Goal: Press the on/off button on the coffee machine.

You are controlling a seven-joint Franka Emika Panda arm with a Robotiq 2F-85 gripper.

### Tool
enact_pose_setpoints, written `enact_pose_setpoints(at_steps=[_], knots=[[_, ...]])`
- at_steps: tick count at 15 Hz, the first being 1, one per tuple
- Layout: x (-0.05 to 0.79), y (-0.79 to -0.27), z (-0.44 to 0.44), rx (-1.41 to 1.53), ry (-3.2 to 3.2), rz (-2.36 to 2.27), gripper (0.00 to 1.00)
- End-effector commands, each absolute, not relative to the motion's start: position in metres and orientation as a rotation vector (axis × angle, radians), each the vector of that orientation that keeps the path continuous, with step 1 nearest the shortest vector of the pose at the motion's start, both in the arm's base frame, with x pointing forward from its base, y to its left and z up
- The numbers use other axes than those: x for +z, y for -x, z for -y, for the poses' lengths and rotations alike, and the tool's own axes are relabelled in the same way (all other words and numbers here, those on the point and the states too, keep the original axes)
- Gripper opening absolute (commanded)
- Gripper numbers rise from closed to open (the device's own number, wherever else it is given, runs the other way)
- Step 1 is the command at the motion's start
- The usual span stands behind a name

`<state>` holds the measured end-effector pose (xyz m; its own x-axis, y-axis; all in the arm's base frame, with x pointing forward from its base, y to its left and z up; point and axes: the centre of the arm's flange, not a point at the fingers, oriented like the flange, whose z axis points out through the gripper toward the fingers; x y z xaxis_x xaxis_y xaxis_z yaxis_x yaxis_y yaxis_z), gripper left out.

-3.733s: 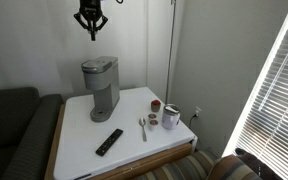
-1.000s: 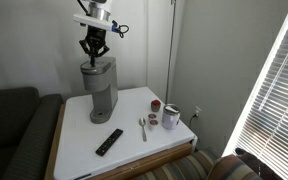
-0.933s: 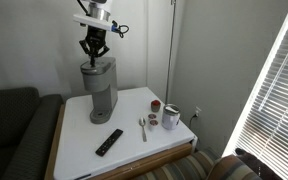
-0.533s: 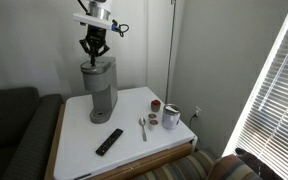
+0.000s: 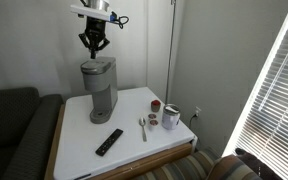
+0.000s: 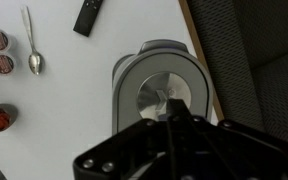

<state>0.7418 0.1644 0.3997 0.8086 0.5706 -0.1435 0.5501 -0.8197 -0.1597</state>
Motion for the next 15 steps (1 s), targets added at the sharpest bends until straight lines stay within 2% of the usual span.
enact_pose_setpoints(at_steps=[1,9,10,12,15], knots=[[0.425,-0.735,-0.167,0.31,2.92,0.891,0.0],[0.444,-0.726,-0.172,0.314,2.921,0.902,0.0],[0.445,-0.725,-0.172,0.316,2.92,0.902,0.26],[0.448,-0.723,-0.172,0.308,2.918,0.903,0.33],[0.448,-0.723,-0.172,0.305,2.912,0.906,0.55]])
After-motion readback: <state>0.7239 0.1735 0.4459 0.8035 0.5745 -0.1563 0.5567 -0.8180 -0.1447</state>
